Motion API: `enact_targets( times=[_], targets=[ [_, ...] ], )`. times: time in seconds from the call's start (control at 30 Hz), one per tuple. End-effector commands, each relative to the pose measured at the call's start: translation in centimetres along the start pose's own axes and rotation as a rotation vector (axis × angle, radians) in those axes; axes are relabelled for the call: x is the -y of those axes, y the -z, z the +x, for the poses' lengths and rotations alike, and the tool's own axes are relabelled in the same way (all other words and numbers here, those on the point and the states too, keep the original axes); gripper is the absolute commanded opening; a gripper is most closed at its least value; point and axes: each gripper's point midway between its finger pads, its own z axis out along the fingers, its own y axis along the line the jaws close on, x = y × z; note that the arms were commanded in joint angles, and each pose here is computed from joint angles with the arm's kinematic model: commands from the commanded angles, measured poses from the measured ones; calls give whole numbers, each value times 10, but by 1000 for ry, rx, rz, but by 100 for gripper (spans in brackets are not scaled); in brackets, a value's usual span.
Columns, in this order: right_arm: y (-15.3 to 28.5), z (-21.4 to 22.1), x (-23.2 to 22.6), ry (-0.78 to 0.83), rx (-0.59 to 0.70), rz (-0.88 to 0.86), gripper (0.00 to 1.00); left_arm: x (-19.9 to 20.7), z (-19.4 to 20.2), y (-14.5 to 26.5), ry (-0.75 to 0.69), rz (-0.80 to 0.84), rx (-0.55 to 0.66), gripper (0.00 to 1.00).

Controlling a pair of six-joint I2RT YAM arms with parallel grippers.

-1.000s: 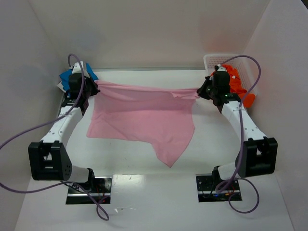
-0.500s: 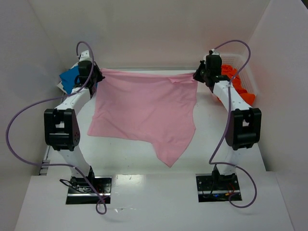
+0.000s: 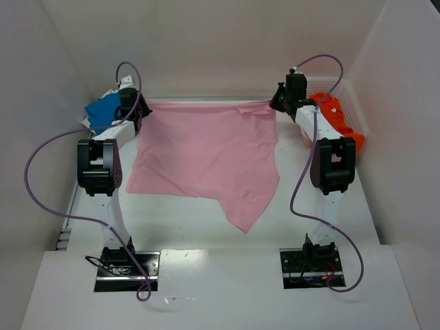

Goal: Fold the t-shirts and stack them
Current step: Flatten out the tshirt, then grap the side of the flattened tshirt furthest away from the robot with both arms

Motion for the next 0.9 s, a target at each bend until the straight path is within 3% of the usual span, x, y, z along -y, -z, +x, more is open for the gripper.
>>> enact_targets(
  times=[0.0, 0.27, 0.57, 0.87],
  targets=[
    [-3, -27, -7, 18, 59, -22, 1, -7, -44, -11, 39, -20, 114, 2],
    [9, 4, -10, -14, -26, -70, 1, -4, -50, -15, 15, -12, 111, 3],
    [33, 68, -18, -68, -164, -154, 1, -26, -27, -6, -13, -58, 35, 3],
    [54, 111, -10, -88, -232, -117, 1, -40, -12, 16, 18, -75, -16, 3]
  ],
)
